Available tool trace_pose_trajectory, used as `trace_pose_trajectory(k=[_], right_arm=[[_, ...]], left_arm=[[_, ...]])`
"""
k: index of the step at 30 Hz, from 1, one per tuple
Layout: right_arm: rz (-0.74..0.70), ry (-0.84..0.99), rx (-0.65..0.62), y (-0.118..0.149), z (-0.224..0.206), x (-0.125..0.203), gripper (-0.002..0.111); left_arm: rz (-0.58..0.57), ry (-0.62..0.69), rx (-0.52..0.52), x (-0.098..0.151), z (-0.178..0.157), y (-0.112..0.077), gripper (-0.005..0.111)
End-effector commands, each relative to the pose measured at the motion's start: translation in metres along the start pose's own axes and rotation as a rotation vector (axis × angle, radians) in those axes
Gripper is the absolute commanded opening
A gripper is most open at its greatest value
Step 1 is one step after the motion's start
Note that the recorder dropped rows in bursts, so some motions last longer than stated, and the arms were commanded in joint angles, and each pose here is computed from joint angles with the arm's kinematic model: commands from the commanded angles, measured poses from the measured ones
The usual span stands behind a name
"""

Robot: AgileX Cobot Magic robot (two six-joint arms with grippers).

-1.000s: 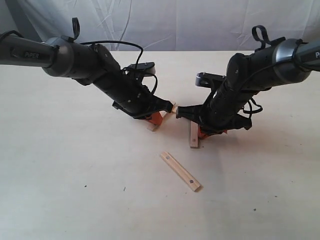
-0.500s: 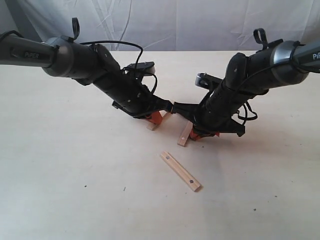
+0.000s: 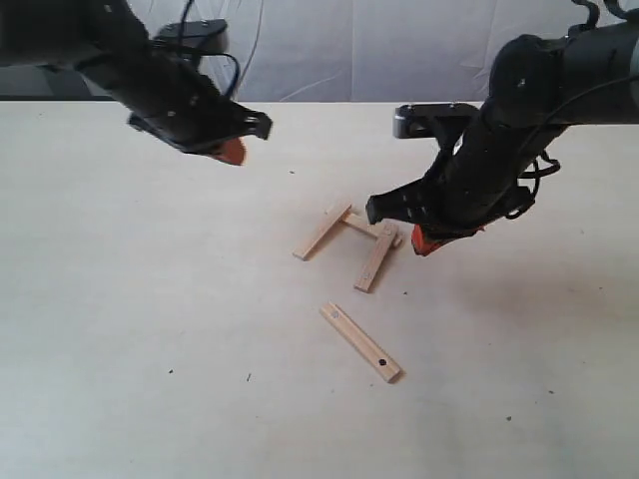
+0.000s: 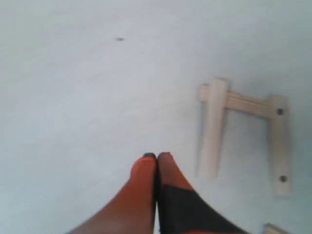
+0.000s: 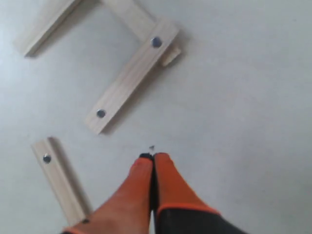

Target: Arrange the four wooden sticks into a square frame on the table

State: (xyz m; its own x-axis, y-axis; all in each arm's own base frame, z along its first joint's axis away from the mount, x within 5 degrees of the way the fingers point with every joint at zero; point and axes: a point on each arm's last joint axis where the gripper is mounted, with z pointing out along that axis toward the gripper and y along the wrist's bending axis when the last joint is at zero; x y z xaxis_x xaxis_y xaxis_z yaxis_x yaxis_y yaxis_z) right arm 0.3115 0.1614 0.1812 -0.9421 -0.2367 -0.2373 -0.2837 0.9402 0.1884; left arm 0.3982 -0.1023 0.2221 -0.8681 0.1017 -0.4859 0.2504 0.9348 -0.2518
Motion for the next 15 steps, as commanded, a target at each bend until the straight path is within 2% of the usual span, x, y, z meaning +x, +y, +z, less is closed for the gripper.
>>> trace_pose_trajectory(k=[1, 5, 7, 8, 9, 10, 11, 15], right_arm=[[-0.203, 0.058, 0.004, 0.031, 0.004, 0.014, 0.000], [-0.340, 0.127, -0.001, 0.068, 0.025, 0.031, 0.001], [-0.412, 0.131, 0.016, 0.079, 0.032, 0.037, 0.010], [-0.452, 0.144, 0.033, 0.083, 0.037, 0.041, 0.026], [-0.457, 0.148, 0.033, 0.084, 0.039, 0.041, 0.034], [-0.458, 0.159, 0.038, 0.083, 0.044, 0.042, 0.046], [-0.459, 0.164, 0.041, 0.083, 0.048, 0.042, 0.052], [-0.453, 0.193, 0.045, 0.082, 0.066, 0.045, 0.046]], left_arm=[[-0.036, -0.054, -0.137, 0.019, -0.049, 0.010, 0.000], [-0.023, -0.218, -0.144, 0.058, -0.102, 0.000, 0.000], [-0.014, -0.271, -0.147, 0.075, -0.121, -0.004, 0.000], [-0.009, -0.304, -0.146, 0.083, -0.133, -0.007, 0.000], [-0.007, -0.315, -0.145, 0.086, -0.137, -0.008, 0.000], [-0.002, -0.343, -0.143, 0.088, -0.145, -0.010, 0.000], [0.002, -0.365, -0.141, 0.089, -0.151, -0.011, 0.000], [0.007, -0.403, -0.140, 0.089, -0.160, -0.013, 0.000]])
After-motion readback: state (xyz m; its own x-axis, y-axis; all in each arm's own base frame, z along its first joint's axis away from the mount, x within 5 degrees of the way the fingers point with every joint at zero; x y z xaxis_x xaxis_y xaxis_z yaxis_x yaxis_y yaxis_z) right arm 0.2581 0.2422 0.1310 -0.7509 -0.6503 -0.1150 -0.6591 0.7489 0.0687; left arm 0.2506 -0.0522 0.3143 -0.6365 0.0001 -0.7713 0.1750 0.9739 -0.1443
